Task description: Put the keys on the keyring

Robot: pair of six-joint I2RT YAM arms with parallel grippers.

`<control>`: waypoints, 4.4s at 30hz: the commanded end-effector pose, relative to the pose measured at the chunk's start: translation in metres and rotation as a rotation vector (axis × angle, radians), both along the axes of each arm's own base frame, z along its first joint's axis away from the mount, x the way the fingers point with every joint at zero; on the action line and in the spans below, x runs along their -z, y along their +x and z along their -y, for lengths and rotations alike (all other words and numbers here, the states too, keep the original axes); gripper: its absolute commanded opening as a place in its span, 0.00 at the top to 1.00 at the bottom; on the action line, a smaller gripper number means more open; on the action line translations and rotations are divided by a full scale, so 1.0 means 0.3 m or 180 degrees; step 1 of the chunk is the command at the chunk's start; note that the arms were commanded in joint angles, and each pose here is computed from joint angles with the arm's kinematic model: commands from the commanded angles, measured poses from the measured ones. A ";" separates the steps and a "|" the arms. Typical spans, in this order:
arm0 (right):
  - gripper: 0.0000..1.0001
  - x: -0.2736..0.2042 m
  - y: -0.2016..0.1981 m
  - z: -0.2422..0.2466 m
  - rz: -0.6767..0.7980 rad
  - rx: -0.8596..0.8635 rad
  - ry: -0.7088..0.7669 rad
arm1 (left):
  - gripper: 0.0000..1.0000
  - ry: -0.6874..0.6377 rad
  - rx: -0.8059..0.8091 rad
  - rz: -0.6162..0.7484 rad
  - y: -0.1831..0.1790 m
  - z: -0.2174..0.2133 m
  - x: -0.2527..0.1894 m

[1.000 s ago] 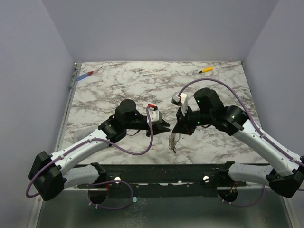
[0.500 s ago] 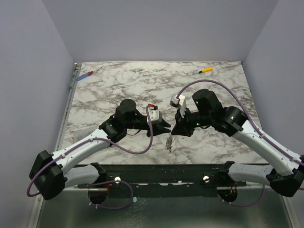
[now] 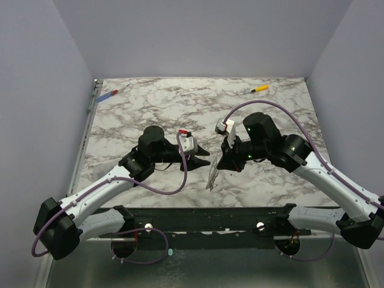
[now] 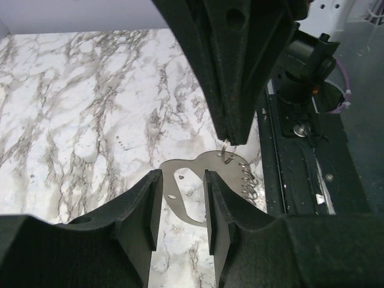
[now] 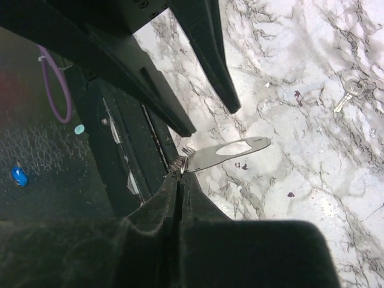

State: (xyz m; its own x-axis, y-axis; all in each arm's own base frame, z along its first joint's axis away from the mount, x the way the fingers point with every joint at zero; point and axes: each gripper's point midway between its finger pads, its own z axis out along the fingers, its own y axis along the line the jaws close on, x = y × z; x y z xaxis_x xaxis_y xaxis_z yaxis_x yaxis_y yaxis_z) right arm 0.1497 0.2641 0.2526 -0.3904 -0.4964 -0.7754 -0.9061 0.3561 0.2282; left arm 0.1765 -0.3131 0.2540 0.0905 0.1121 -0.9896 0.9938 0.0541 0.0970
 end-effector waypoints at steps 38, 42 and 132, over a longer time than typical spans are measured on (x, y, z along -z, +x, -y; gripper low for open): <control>0.99 -0.059 0.030 -0.036 0.0268 -0.0018 0.0191 | 1.00 -0.0122 0.0639 -0.0583 -0.108 0.063 0.013; 0.74 -0.091 0.045 -0.030 0.0350 0.0103 0.0261 | 1.00 -0.0180 0.0422 -0.0470 -0.078 0.056 -0.010; 0.80 -0.393 -0.128 -0.124 0.1704 -0.0920 0.2849 | 1.00 -0.1909 0.0468 -0.0025 -0.190 -0.103 -0.358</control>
